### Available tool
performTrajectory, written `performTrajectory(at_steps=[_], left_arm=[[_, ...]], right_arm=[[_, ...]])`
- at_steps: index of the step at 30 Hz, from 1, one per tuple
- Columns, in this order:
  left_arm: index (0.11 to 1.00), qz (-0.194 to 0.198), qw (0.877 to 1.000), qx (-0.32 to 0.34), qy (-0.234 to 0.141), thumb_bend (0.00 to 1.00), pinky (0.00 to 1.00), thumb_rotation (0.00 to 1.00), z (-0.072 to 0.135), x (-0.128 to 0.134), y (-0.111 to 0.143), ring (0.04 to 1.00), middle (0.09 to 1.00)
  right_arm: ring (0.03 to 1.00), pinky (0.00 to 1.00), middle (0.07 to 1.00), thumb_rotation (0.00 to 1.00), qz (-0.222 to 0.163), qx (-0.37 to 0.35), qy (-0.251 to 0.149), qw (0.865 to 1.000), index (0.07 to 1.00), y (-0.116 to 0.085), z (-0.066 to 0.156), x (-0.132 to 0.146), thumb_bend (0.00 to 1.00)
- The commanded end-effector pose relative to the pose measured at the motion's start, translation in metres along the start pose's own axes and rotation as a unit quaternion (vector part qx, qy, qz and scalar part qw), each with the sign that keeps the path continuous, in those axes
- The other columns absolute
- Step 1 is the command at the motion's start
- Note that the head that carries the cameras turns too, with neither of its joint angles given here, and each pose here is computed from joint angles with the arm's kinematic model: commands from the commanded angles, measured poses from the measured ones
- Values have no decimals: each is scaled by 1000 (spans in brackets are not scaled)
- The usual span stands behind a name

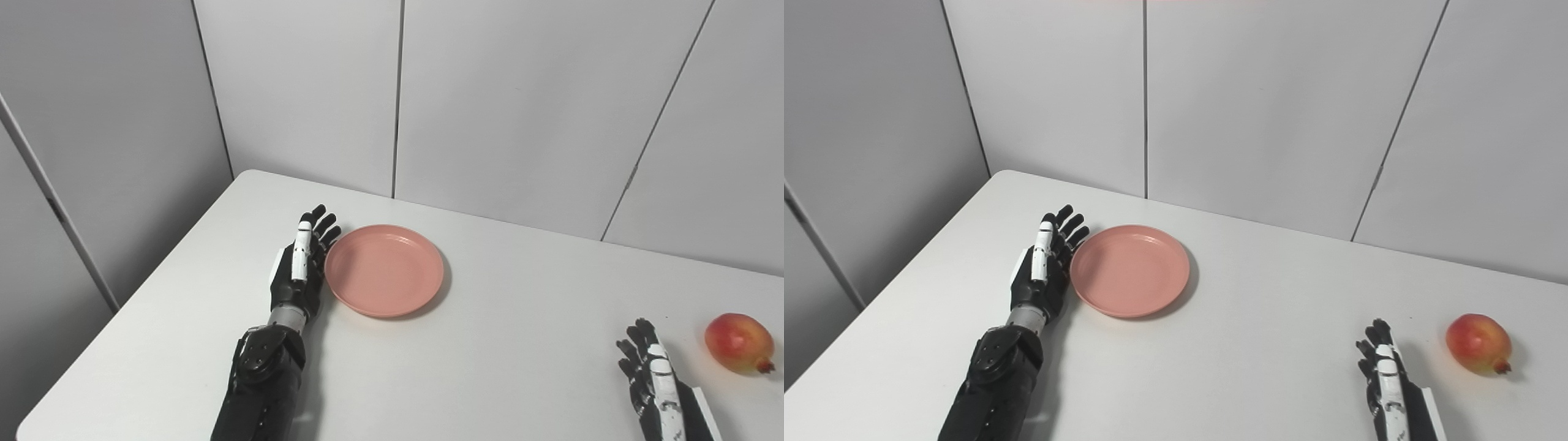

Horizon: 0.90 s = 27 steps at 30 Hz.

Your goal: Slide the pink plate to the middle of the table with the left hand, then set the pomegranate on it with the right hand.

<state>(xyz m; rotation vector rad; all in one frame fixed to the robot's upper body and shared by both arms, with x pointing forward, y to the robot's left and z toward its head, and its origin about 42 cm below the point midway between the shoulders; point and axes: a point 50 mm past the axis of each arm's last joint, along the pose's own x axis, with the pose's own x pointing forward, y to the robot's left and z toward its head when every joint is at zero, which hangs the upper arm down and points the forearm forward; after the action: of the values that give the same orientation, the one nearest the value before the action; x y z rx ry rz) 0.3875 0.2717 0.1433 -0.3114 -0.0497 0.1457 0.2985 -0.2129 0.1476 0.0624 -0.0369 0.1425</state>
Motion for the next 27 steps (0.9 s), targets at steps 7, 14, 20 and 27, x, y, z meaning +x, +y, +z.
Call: performTrajectory(at_steps=[7, 14, 20, 27], left_arm=[[904, -41, 999, 14, 9, 362, 925, 1000, 2, 4, -29, 917, 923], [902, -64, 998, 9, 20, 375, 930, 1000, -4, 5, -46, 920, 924], [897, -81, 996, 12, 27, 438, 921, 1000, -7, 6, -56, 914, 920], [897, -99, 994, 19, 35, 414, 918, 1000, -11, 5, -70, 909, 917]], right_arm=[[965, 991, 971, 1000, 3, -7, -44, 999, 965, 5, 14, 5, 241], [957, 979, 964, 1000, 0, -7, -41, 999, 957, 8, 14, 5, 250], [959, 979, 965, 1000, 2, -7, -41, 999, 958, 10, 14, 5, 258], [956, 974, 962, 1000, -1, -6, -44, 999, 954, 14, 15, 5, 250]])
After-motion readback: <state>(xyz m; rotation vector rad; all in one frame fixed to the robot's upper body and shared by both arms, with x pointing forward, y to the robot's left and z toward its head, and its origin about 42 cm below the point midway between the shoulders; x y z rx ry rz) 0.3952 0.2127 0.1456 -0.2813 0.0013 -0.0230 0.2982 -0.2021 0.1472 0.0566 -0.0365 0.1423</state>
